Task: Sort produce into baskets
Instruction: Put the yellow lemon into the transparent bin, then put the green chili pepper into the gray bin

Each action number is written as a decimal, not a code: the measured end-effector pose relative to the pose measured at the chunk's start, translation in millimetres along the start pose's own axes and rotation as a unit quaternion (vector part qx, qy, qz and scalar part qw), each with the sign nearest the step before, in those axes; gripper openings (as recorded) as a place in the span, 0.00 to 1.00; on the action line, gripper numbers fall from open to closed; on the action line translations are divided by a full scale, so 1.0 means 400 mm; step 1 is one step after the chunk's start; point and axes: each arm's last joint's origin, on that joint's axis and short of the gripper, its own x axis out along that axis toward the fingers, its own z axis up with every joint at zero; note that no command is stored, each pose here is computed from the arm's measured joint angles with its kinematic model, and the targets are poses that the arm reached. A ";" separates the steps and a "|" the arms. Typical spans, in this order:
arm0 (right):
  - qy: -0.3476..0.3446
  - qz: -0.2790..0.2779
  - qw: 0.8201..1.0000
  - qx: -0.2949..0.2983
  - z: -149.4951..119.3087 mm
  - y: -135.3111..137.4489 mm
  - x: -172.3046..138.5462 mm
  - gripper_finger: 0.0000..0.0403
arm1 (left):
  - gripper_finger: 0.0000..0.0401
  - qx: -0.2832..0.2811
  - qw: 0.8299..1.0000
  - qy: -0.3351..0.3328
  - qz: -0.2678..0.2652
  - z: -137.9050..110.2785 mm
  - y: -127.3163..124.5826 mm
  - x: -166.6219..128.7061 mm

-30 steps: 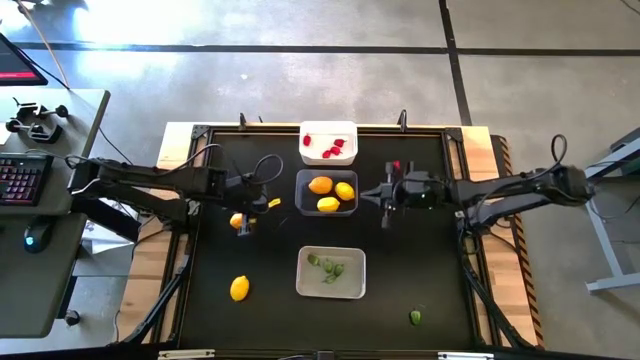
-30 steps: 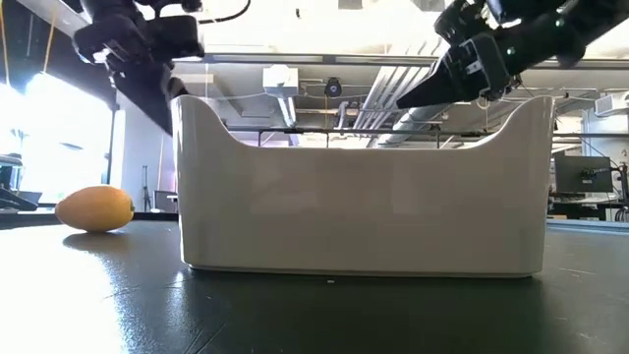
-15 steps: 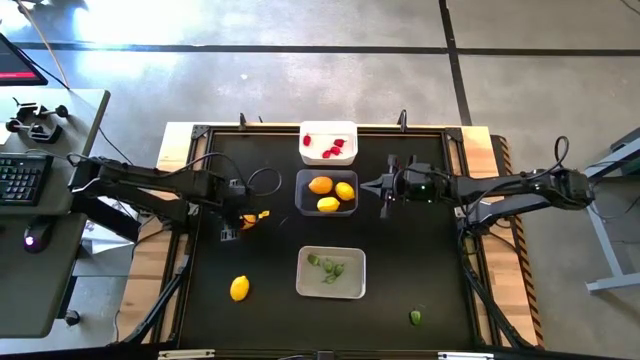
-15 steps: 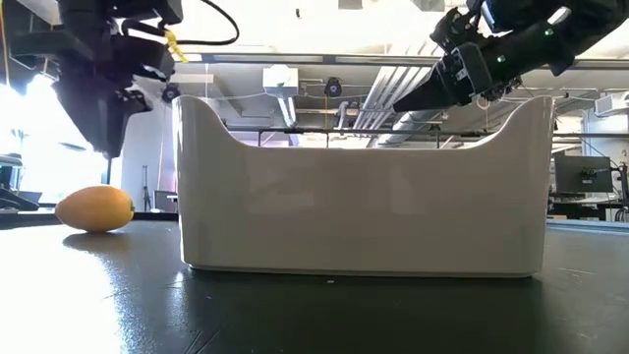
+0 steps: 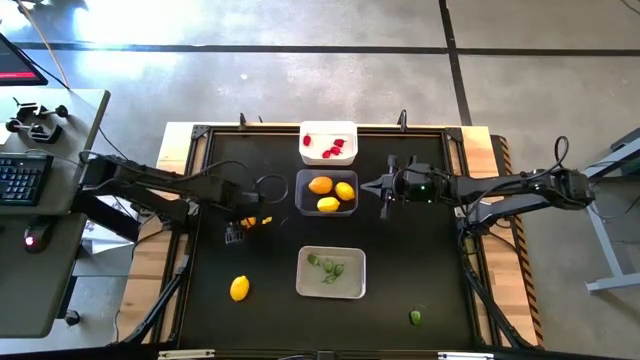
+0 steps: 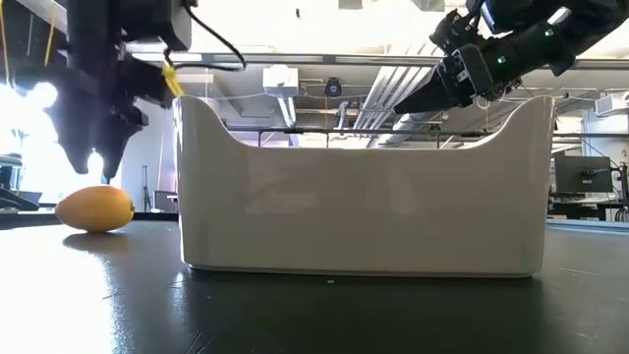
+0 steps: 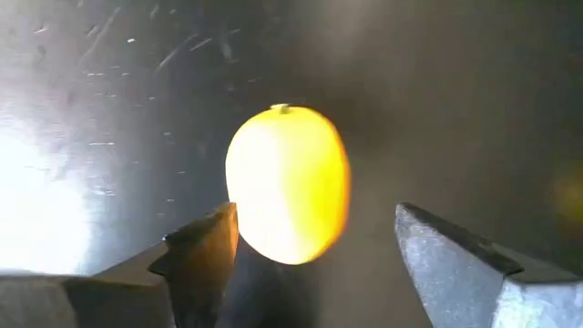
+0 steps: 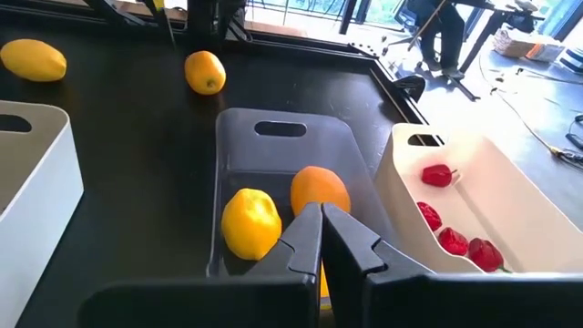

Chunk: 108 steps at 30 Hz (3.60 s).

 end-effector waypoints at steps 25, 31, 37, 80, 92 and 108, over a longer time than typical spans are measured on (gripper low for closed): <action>0.008 0.001 1.000 -0.001 -0.004 0.001 0.000 0.00 | 0.46 0.063 0.996 0.047 0.038 0.028 -0.008 0.086; 0.008 0.001 1.000 -0.001 -0.004 0.001 0.000 0.00 | 0.43 0.092 0.994 0.030 0.056 0.067 -0.007 0.014; 0.008 0.001 1.000 -0.001 -0.004 0.001 0.000 0.00 | 0.42 0.132 0.984 -0.084 0.085 0.157 0.009 -0.111; 0.024 -0.004 1.000 -0.006 -0.011 0.001 0.000 0.00 | 0.43 0.282 0.945 -0.153 0.062 0.436 0.125 -0.045; 0.031 -0.003 1.000 -0.007 -0.015 0.002 0.000 0.00 | 0.51 0.206 0.970 -0.123 0.042 0.456 0.120 0.023; 0.039 -0.001 0.999 -0.008 -0.019 0.002 -0.001 0.00 | 0.69 0.186 0.974 -0.124 0.040 0.442 0.122 -0.004</action>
